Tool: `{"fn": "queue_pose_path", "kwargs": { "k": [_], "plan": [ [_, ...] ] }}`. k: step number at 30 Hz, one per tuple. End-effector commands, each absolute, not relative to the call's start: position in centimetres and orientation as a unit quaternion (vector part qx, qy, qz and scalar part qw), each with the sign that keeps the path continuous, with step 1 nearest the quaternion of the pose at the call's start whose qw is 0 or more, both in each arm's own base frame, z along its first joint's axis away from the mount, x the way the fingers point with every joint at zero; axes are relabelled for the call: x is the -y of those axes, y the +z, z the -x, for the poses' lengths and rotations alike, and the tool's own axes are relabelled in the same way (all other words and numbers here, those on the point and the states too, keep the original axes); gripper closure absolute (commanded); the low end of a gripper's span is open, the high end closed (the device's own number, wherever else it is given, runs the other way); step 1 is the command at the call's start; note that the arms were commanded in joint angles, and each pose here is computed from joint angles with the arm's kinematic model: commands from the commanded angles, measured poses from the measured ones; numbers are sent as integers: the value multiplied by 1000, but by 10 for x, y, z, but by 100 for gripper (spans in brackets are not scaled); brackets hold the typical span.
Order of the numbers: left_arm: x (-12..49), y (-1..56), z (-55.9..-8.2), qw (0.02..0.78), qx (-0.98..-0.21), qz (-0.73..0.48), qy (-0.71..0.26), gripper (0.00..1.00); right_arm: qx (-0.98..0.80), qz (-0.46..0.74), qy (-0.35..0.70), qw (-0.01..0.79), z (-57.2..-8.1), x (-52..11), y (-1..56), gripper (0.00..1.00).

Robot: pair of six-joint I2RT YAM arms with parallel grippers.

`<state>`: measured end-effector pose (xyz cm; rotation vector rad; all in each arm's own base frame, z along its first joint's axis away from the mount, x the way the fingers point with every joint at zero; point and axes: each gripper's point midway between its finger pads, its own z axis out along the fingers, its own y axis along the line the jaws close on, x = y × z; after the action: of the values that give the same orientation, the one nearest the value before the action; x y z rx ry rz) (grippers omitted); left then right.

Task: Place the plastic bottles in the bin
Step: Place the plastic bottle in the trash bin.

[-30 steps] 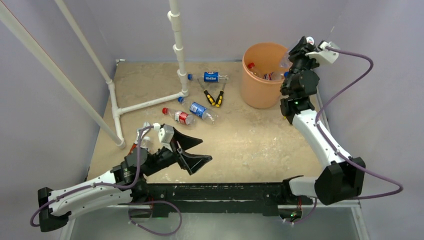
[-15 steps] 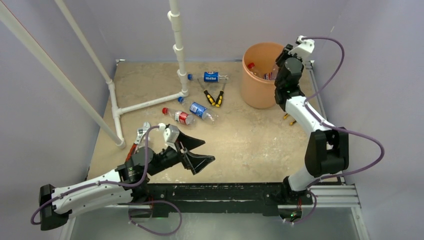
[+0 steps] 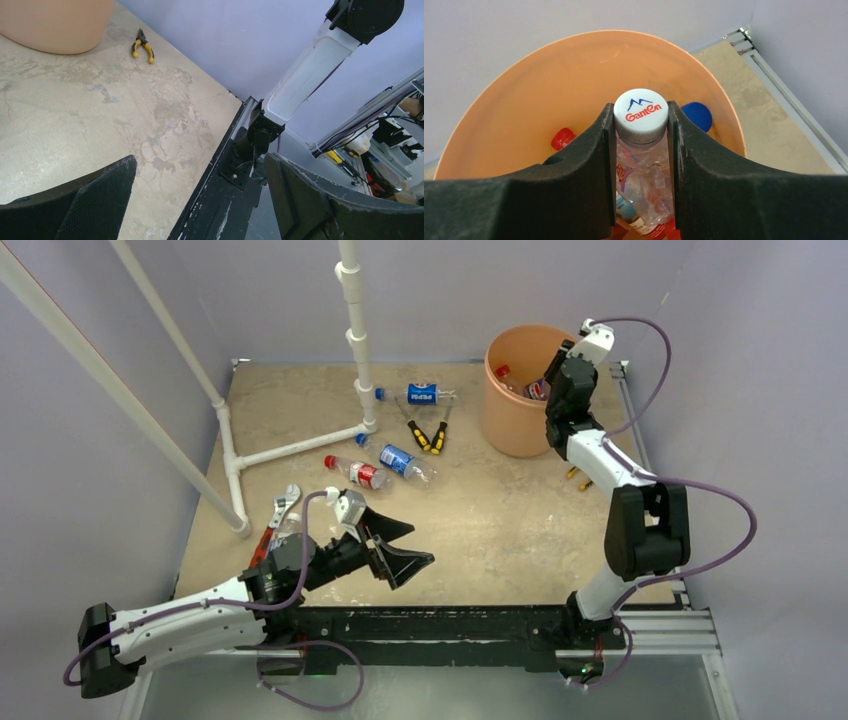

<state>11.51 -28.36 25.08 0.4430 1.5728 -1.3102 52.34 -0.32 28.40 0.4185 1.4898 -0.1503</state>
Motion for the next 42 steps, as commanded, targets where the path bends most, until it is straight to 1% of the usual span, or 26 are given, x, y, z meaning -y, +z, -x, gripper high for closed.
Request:
{"fn": "queue_pose_path", "kwargs": {
  "k": [1, 8, 11, 12, 13, 14, 15, 25, 28, 33, 42],
  "plan": [
    [284, 262, -113, 502, -636, -172, -561, 1, -698, -170, -52, 694, -528, -4, 269, 100],
    [286, 258, -113, 498, -640, -174, -559, 1, -720, -155, -38, 676, -534, -12, 258, 99],
    [286, 256, -113, 496, -640, -176, -560, 1, -721, -151, -26, 676, -533, -16, 261, 87],
    [286, 256, -113, 496, -640, -176, -560, 1, -720, -150, -21, 677, -533, -17, 263, 86],
    [286, 256, -112, 496, -640, -175, -560, 1, -717, -151, -16, 680, -532, -18, 267, 90],
    [286, 256, -112, 496, -639, -175, -561, 1, -713, -154, -12, 684, -531, -18, 271, 97],
    [286, 257, -112, 496, -639, -174, -562, 1, -707, -157, -7, 689, -530, -19, 277, 100],
    [284, 259, -112, 497, -636, -170, -565, 1, -579, -169, 92, 793, -503, -30, 387, 100],
    [284, 258, -113, 498, -637, -168, -563, 1, -564, -163, 101, 803, -505, -33, 399, 100],
    [284, 256, -115, 499, -641, -165, -559, 1, -576, -156, 101, 796, -529, -39, 389, 100],
    [281, 256, -122, 515, -643, -159, -544, 1, -614, -124, 160, 763, -570, -71, 323, 100]
  ]
}}
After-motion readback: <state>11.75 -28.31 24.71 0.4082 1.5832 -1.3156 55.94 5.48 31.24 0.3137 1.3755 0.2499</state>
